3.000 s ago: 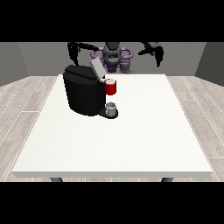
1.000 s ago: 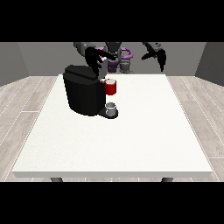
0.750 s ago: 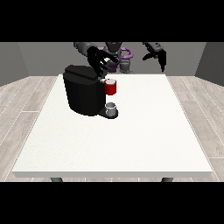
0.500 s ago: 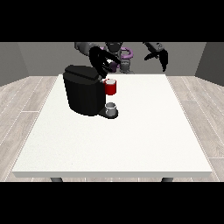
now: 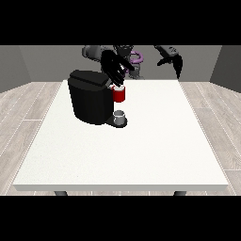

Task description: Insert the coffee pod into the coffee machine and close the lid

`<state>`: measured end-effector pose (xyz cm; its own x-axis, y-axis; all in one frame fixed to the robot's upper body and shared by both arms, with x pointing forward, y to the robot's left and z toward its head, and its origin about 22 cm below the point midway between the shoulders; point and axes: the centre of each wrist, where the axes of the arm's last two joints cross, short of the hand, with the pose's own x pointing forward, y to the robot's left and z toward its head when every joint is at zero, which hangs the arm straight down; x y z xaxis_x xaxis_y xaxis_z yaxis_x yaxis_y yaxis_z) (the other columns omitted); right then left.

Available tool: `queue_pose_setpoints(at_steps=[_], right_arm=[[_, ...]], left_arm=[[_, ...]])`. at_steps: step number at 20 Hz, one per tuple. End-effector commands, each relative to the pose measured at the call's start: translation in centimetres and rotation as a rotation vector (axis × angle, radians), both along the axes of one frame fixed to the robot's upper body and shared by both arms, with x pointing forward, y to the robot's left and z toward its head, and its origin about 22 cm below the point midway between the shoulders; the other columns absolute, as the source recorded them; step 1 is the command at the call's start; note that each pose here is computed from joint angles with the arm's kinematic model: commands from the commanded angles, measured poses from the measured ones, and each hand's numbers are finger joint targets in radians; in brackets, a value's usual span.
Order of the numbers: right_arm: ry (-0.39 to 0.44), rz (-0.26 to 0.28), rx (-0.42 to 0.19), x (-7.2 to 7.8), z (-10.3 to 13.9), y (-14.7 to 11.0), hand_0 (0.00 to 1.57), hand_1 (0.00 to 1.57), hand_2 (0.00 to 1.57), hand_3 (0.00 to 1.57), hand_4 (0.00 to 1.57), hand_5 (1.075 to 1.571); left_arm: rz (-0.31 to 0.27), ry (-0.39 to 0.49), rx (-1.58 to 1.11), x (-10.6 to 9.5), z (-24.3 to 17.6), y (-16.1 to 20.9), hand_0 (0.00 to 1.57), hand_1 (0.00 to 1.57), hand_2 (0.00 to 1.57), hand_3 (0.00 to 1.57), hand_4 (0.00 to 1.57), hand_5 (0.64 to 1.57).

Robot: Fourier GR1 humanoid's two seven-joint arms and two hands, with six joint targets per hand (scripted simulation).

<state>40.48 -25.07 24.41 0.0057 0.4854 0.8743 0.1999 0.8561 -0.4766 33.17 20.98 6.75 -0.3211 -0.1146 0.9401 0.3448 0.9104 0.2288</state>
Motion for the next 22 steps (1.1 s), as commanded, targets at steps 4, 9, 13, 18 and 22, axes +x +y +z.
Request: queue_pose_setpoints(at_steps=[4,9,13,18,22], right_arm=[[-0.244,0.237,-0.007,-0.8,4.6,5.8,0.00,0.00,0.00,0.00,0.00,1.571],[-0.341,0.260,0.037,-0.3,5.9,6.3,0.00,0.00,0.00,0.00,0.00,1.571],[-0.347,0.304,0.066,0.7,6.1,7.8,0.00,0.00,0.00,0.00,0.00,1.571],[-0.350,0.344,0.073,1.8,5.3,7.6,0.00,0.00,0.00,0.00,0.00,1.571],[-0.302,0.429,0.083,2.0,2.5,10.3,0.00,0.00,0.00,0.00,0.00,1.571]], left_arm=[[-0.089,-0.058,0.011,1.2,2.2,-0.9,0.00,0.00,0.00,0.00,0.35,1.571],[-0.116,-0.092,0.009,1.5,3.8,-1.9,0.00,0.00,0.00,0.00,0.28,1.571],[-0.118,-0.098,0.013,2.1,5.9,-1.8,0.00,0.00,0.00,0.00,0.27,1.571],[-0.103,-0.095,0.014,0.6,3.6,-1.7,0.00,0.00,0.00,0.00,0.34,1.571],[-0.076,-0.035,-0.005,-0.1,1.9,-1.8,0.00,0.00,0.00,0.00,0.26,1.571]])
